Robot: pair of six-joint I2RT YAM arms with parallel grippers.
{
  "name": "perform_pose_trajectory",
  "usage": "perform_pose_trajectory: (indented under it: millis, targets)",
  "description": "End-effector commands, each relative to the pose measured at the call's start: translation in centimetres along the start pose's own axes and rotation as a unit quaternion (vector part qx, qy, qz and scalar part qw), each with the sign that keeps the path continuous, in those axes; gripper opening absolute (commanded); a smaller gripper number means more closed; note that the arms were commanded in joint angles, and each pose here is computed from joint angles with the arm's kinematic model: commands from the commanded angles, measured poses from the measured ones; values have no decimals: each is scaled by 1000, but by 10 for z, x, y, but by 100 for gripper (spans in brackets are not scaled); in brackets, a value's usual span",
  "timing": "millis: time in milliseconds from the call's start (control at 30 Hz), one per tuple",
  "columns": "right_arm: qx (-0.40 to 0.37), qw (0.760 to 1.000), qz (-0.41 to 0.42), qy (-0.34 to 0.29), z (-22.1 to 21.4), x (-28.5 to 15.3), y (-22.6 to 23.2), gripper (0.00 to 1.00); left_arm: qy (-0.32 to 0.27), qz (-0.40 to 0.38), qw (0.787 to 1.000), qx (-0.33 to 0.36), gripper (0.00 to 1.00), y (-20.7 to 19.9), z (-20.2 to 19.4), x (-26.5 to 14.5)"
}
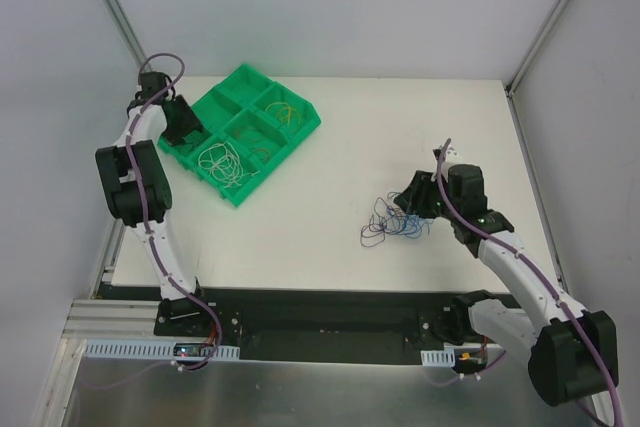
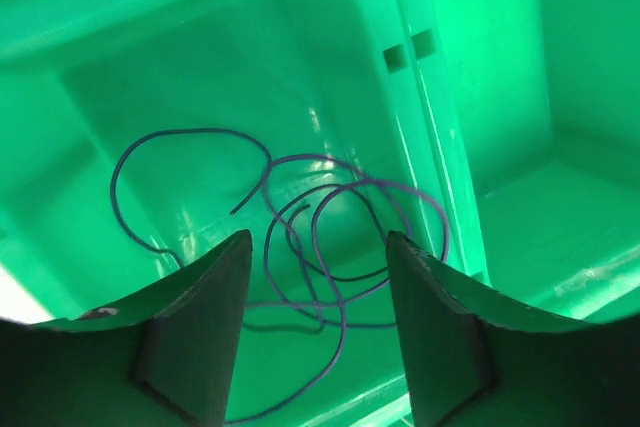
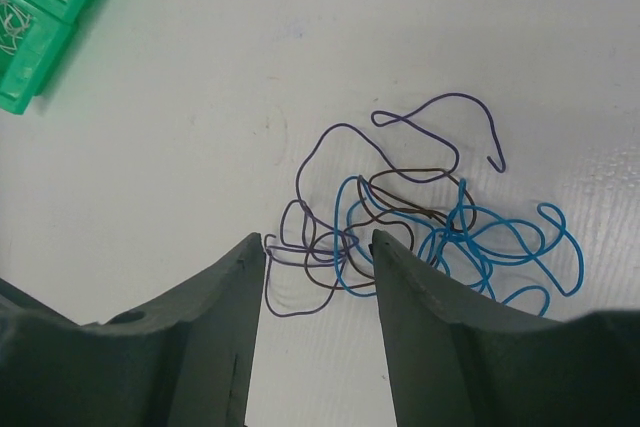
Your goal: Untangle the cables
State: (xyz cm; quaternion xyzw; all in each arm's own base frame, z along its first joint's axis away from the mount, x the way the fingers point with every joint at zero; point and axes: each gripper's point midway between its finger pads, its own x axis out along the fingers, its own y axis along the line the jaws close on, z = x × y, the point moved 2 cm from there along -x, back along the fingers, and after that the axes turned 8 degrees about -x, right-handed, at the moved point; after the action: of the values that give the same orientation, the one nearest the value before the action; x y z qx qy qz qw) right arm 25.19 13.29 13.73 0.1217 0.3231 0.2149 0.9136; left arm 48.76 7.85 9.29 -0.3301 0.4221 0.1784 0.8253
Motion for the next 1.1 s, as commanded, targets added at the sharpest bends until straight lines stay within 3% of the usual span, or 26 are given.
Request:
perform_pose_trajectory:
  millis: [0,100,200,367,433,500,600,700,767,867,1000,1033,1067]
  targets:
    - [-20,999,-26,41,-1,-3,-8,51,-47,-40,998,3,62,-25,19,-55]
    - [-17,992,-75,103,-17,-5,-24,51,-47,-67,997,-8,74,-32,9,-85]
    - [6,986,-116,121,-25,-4,-38,51,-48,-101,994,1,81,-44,-13,-117]
    - [30,977,-156,143,-36,-2,-51,51,-24,-197,978,67,86,-78,-73,-169]
    - [30,977,-145,150,-41,6,-50,51,-4,-244,962,122,85,-97,-111,-184]
    - [21,980,-115,160,-43,16,-44,50,48,-308,928,206,83,-128,-178,-199]
    - [12,983,-81,164,-46,32,-32,49,98,-359,885,278,81,-145,-248,-207]
    - [1,984,-33,174,-51,43,-2,37,163,-398,848,310,76,-159,-308,-207]
    - [-9,984,-11,177,-51,43,18,28,200,-400,831,330,70,-164,-343,-205]
    - [-18,988,8,155,-45,29,38,27,234,-407,819,329,65,-171,-374,-201]
    - [-36,990,-18,135,-43,12,28,34,251,-429,799,338,72,-186,-396,-201]
    - [-45,990,-25,132,-44,10,23,27,252,-432,798,337,73,-190,-397,-202]
    - [-45,989,-29,135,-45,9,19,9,256,-435,795,336,74,-193,-399,-202]
